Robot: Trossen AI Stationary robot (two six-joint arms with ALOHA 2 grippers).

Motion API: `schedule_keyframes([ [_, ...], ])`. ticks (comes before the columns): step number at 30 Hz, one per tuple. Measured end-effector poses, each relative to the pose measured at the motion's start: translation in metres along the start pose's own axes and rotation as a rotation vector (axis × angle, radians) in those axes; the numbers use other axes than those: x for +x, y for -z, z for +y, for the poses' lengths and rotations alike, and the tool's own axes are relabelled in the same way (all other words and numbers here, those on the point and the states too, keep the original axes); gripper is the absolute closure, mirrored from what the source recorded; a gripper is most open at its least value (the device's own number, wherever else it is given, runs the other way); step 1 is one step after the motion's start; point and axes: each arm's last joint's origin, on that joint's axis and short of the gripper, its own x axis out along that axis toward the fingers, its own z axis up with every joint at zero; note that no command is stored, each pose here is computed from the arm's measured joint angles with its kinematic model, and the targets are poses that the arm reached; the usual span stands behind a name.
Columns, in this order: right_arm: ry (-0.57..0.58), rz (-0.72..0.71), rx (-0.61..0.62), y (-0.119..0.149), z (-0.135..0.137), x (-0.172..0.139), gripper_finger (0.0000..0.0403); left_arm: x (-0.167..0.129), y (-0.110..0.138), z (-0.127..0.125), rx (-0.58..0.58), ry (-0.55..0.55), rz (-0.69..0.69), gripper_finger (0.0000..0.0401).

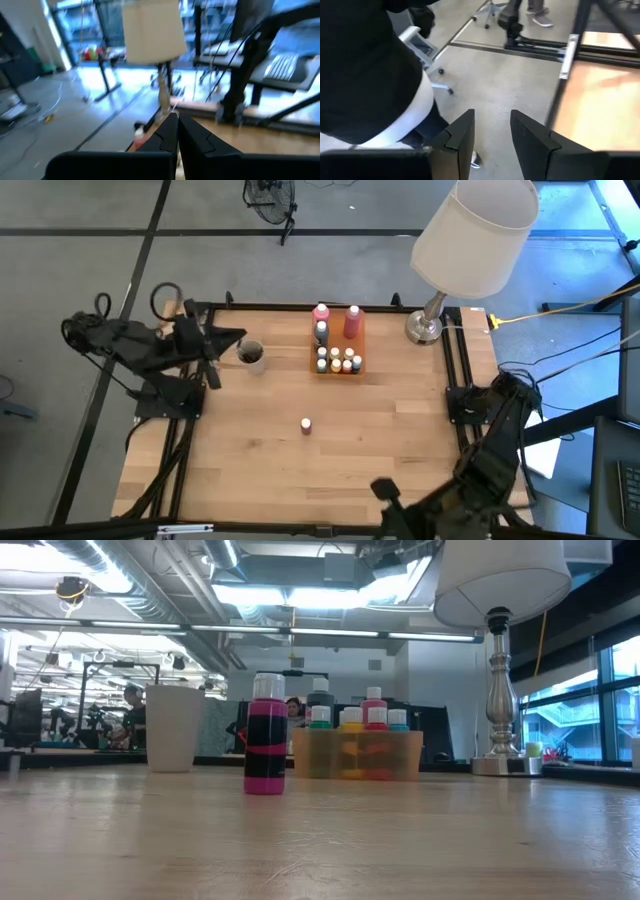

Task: Pick & Place Paint Supplies
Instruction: Put the silver paint brush into the white cup

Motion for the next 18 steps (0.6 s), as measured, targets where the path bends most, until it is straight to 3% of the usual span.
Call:
schedule_keyframes([
  [5,0.040,0.011,-0.023,-0.011,-0.025,-0.015,0.0275,0.000,0.034,0.017,-0.035,0.027,-0.148,0.0399],
  [12,0.039,0.058,-0.019,-0.019,-0.054,-0.027,0.0275,-0.007,0.097,0.042,-0.102,0.002,-0.202,0.0399],
  [18,0.030,0.064,-0.018,-0.027,-0.077,-0.033,0.0275,-0.019,0.130,0.060,-0.162,-0.026,-0.274,0.0399],
])
